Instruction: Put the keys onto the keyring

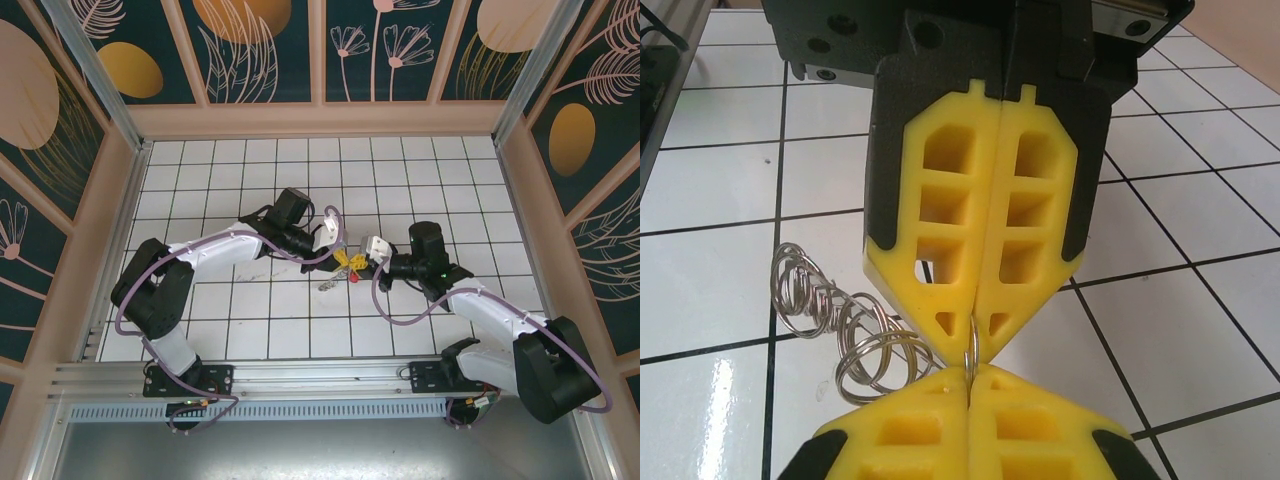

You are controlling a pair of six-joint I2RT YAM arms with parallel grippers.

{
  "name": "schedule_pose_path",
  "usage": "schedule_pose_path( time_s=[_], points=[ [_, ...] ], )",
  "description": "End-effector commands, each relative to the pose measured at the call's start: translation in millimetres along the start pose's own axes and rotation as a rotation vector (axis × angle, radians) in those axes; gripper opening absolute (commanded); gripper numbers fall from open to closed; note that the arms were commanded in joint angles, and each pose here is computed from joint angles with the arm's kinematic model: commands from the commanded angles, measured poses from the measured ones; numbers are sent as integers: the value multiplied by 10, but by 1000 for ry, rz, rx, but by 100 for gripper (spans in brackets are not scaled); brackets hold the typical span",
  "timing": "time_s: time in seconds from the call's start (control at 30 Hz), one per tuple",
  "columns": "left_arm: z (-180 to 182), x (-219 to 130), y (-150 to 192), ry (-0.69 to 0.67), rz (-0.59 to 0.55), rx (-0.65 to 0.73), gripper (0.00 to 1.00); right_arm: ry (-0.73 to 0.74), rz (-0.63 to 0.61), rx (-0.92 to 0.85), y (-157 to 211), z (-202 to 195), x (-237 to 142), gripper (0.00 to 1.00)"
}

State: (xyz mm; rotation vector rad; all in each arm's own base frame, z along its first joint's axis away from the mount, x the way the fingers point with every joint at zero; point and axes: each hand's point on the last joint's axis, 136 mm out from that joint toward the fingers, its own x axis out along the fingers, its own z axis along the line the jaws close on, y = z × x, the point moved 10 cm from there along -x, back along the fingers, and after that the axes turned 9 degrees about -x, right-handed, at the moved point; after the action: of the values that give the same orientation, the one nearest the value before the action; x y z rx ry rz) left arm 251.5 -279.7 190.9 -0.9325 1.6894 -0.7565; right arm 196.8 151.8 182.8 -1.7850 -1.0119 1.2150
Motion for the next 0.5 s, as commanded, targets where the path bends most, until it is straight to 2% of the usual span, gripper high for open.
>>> schedule_pose_path(
  time_s=[0.0,0.17,0.23,0.33,0.4,0.47],
  points=[
    [-51,-23,-98,2,-53,18,0,26,3,-5,-71,-59,-20,16],
    [-20,-50,-90,-108,-114,-11,0,110,-48,-1,-182,-23,-205,38],
    [-11,-64,-91,-138,-136,-22,0,217,-99,59,-203,-74,-337,37],
    [-23,-65,-64,-149,-161,-37,0,467,-138,243,-198,-234,-554,37],
    [-28,-69,-73,-143,-191,-46,0,714,-109,455,-141,-398,-699,34],
    [-31,-51,-93,-128,-210,-61,0,881,-51,656,-62,-551,-824,27]
  ],
)
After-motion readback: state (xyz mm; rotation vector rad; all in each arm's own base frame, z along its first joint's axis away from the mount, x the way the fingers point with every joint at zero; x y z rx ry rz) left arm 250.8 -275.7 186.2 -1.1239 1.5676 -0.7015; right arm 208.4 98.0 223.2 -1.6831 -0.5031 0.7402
